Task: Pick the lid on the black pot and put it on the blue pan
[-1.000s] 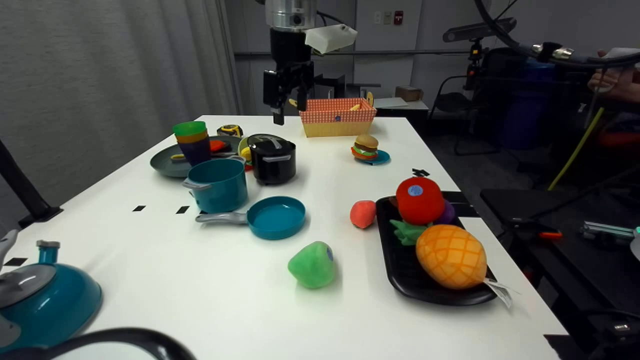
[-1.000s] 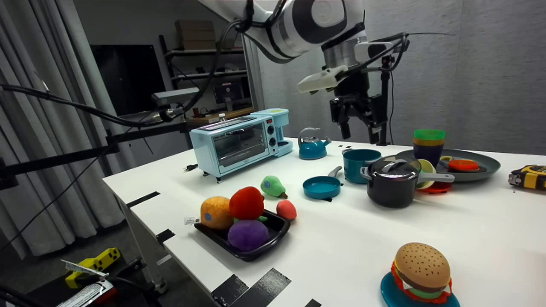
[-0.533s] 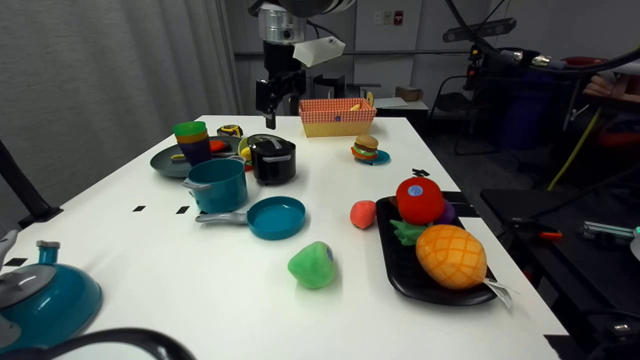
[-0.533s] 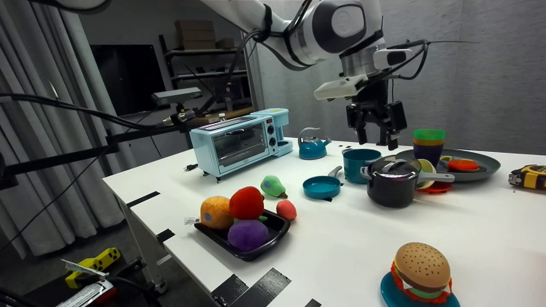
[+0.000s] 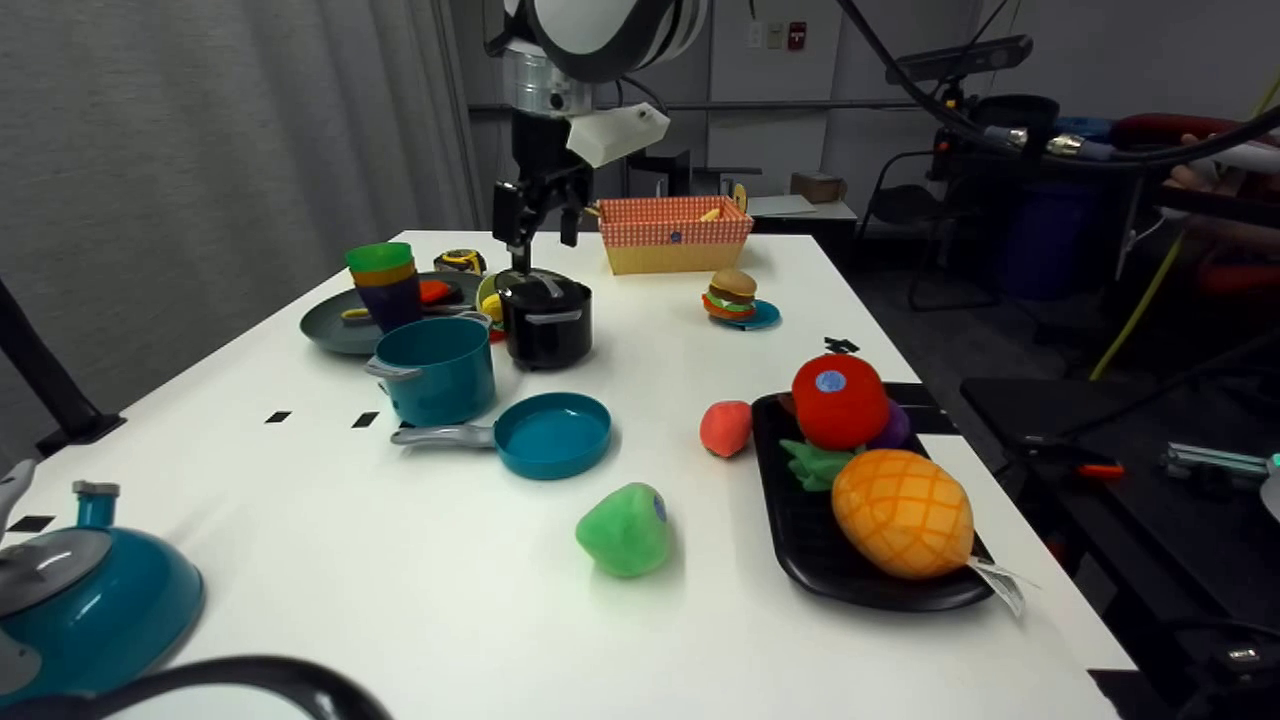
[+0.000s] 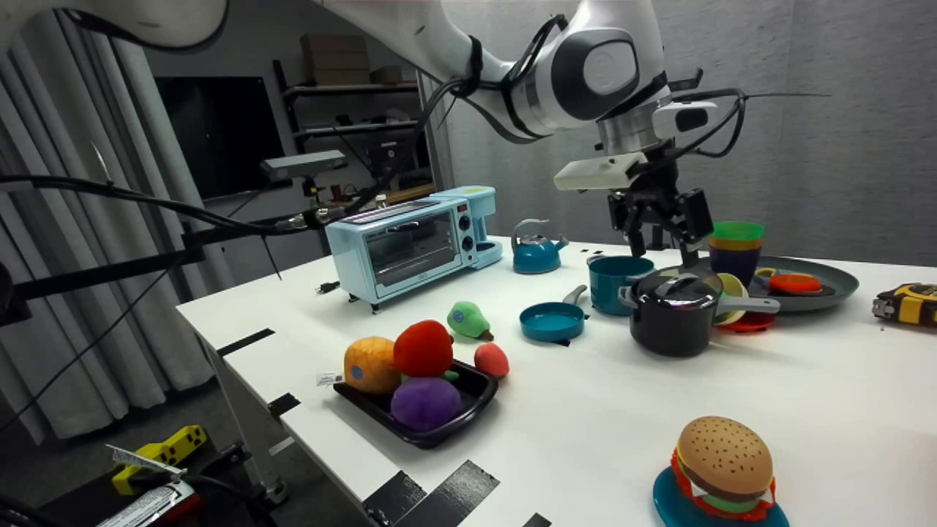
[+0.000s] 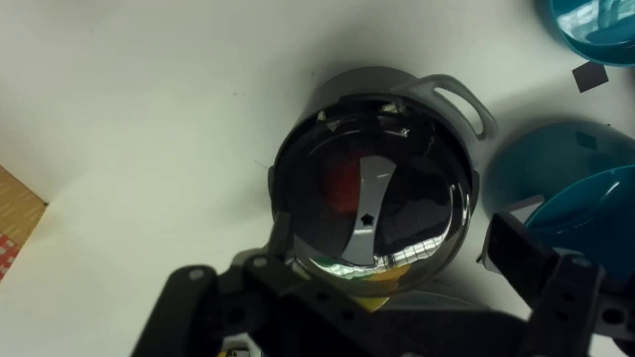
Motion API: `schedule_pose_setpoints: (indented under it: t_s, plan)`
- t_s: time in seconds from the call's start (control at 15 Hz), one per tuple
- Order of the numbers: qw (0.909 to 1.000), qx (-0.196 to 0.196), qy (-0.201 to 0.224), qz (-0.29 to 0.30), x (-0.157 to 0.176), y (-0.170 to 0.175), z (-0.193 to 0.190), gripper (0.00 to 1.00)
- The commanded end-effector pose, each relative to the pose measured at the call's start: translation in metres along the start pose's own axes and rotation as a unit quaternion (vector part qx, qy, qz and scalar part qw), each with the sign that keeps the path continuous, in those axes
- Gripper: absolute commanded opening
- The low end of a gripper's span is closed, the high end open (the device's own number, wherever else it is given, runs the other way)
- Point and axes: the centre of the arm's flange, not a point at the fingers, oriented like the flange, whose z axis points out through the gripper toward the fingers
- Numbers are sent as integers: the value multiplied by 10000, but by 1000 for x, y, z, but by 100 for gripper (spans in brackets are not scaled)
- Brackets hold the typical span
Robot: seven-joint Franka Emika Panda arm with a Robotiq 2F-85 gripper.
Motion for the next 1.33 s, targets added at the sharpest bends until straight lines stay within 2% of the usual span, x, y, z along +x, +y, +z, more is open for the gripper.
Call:
schedule_pose_setpoints:
  t_s: [0.0,0.53,0.6,0.67,1.27]
  plan:
    - [9998,56,184,79,17,-3,13,100]
    - [9998,58,172,73,19,-8,36,100]
    - [9998,57,173,65,19,-9,38,92]
    - [9998,48,173,51,20,-9,39,74]
    - [9997,50,222,59,25,-6,31,5]
